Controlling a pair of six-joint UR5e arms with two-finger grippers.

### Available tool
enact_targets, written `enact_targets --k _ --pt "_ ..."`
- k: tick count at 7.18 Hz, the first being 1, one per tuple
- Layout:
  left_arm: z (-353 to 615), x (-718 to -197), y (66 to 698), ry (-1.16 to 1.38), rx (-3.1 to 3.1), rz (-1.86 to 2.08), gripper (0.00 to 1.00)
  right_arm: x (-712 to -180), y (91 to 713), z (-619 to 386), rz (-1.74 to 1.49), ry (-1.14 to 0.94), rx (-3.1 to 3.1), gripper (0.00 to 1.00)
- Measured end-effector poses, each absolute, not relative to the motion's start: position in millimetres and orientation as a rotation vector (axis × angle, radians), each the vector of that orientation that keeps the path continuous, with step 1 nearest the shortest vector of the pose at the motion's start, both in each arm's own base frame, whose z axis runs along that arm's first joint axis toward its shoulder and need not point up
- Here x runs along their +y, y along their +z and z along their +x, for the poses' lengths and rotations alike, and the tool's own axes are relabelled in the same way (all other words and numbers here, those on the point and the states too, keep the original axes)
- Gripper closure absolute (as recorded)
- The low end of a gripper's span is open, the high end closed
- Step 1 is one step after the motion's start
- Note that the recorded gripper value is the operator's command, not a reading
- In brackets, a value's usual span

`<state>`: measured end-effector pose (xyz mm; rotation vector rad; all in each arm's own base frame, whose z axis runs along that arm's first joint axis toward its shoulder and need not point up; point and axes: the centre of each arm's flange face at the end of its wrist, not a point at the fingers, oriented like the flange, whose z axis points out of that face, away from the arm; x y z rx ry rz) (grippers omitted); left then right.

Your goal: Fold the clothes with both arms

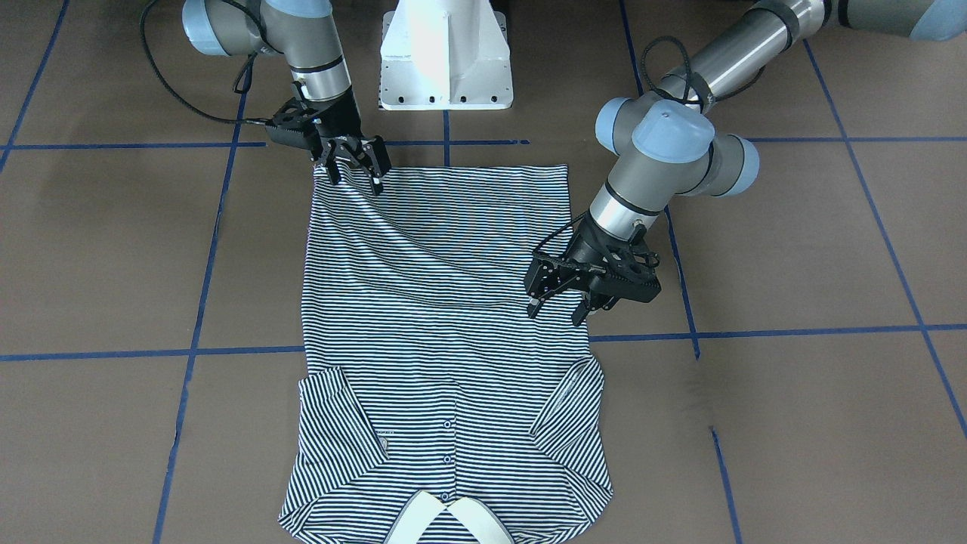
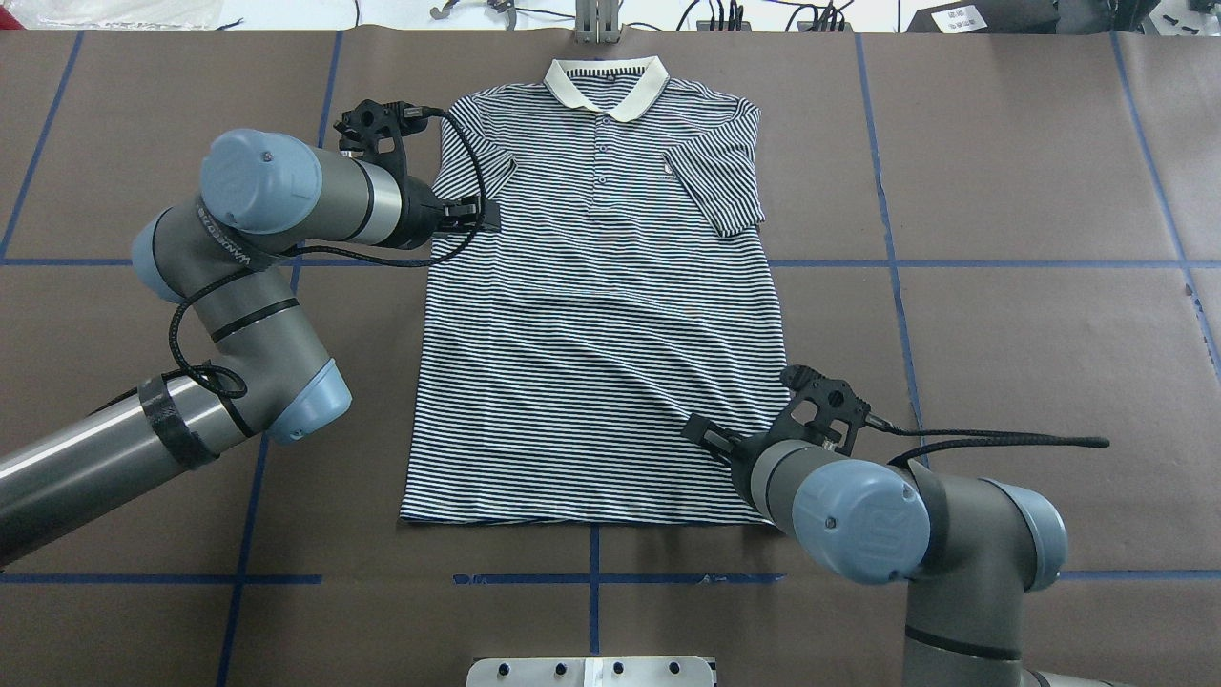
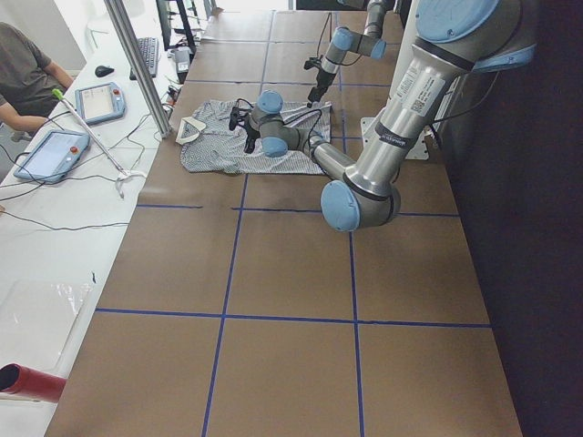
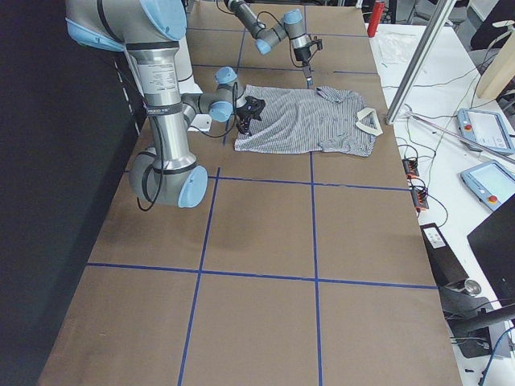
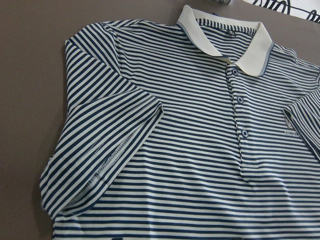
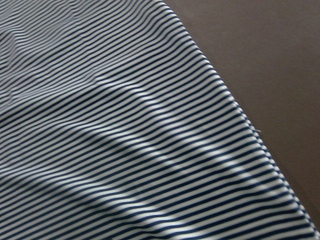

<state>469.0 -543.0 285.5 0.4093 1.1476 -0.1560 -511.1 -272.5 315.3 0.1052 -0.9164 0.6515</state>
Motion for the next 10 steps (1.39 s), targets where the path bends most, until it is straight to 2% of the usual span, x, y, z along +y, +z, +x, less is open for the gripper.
enact_targets --k 1,5,10 --pt "469 -542 286 -0.155 1.148 0.409 0.21 -256 333 -506 0.084 0.680 -0.886 0.16" --pt "471 -539 286 -0.169 1.154 0.395 0.21 -222 364 -485 0.051 0.682 -0.834 0.30" --pt "472 -540 290 -0.181 1.150 0.386 0.21 -219 367 -492 0.048 0.677 -0.826 0.31"
